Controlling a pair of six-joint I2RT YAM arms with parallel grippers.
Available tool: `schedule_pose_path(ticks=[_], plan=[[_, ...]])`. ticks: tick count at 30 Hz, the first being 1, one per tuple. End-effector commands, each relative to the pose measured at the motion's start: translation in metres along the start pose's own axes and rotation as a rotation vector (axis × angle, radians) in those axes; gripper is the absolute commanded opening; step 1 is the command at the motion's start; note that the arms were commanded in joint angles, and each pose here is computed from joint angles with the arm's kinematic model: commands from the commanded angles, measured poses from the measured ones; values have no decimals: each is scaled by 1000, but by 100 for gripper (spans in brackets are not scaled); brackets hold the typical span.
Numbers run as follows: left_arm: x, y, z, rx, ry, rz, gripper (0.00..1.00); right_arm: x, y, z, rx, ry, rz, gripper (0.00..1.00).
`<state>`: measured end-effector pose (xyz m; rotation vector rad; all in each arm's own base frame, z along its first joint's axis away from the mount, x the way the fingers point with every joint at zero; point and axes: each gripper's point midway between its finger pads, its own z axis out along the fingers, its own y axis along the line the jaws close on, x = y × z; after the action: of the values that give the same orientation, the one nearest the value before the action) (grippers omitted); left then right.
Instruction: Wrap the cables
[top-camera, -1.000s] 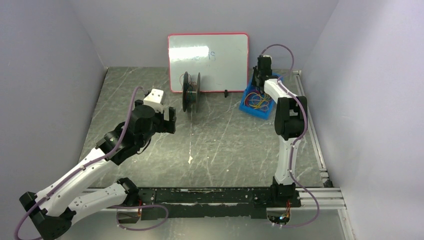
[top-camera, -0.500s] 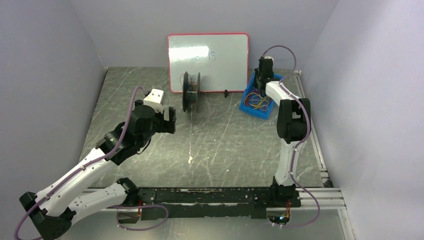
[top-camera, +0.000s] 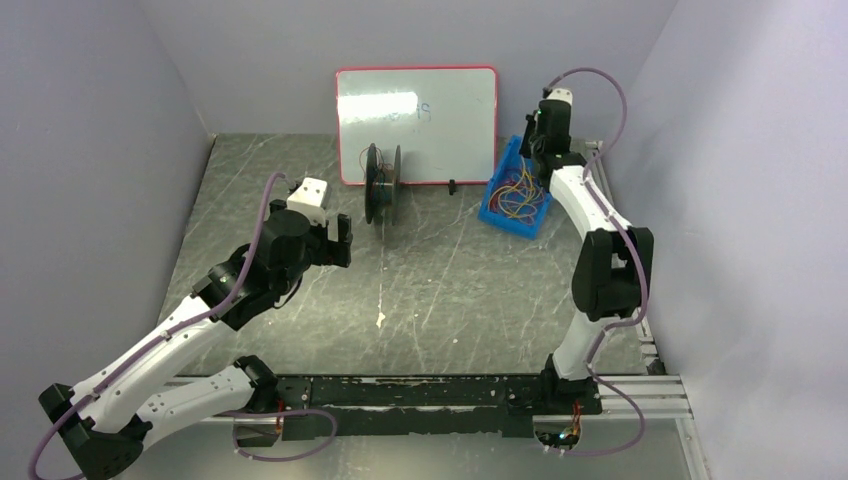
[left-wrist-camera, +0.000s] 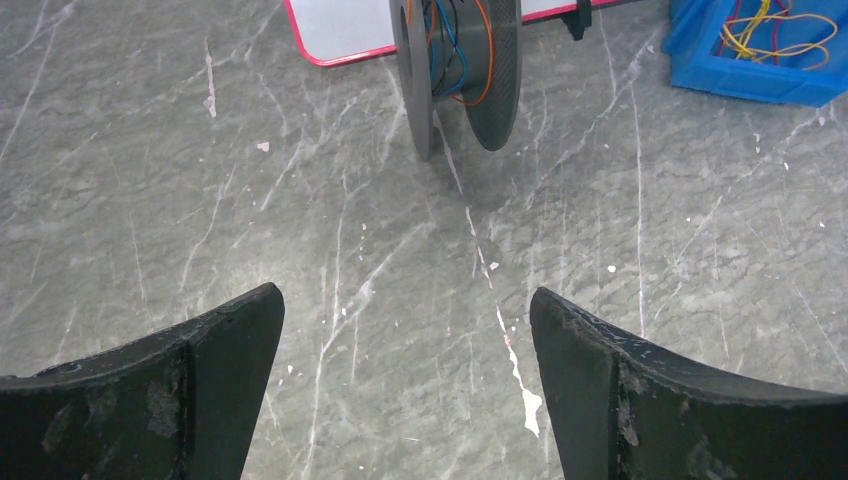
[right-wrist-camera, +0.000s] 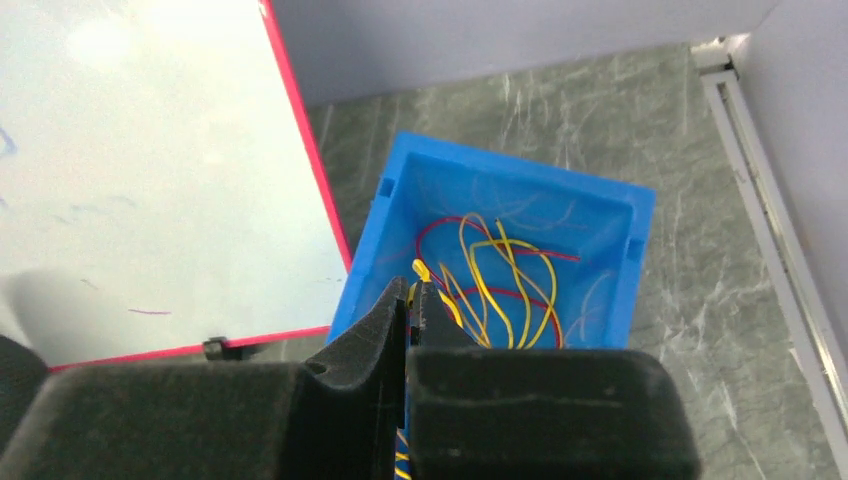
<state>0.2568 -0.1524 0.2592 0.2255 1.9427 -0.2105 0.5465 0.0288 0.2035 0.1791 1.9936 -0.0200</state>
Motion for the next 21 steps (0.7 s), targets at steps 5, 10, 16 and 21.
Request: schedule_pose_path(ticks=[5,10,16,21], plan=[[-2,-2,0,10,-3,12,97,-77,-3,-49,3,-179,66,0],[-2,-2,0,9,-1,12,97,-121,-1,-80,-13,-286,114,0],[-1,-3,0,16,-1,12,97,-172,0,-118,-26,-417,147,0],[-1,-6,2,27,3,11,97,-211,2,-147,-47,-496,158,0]])
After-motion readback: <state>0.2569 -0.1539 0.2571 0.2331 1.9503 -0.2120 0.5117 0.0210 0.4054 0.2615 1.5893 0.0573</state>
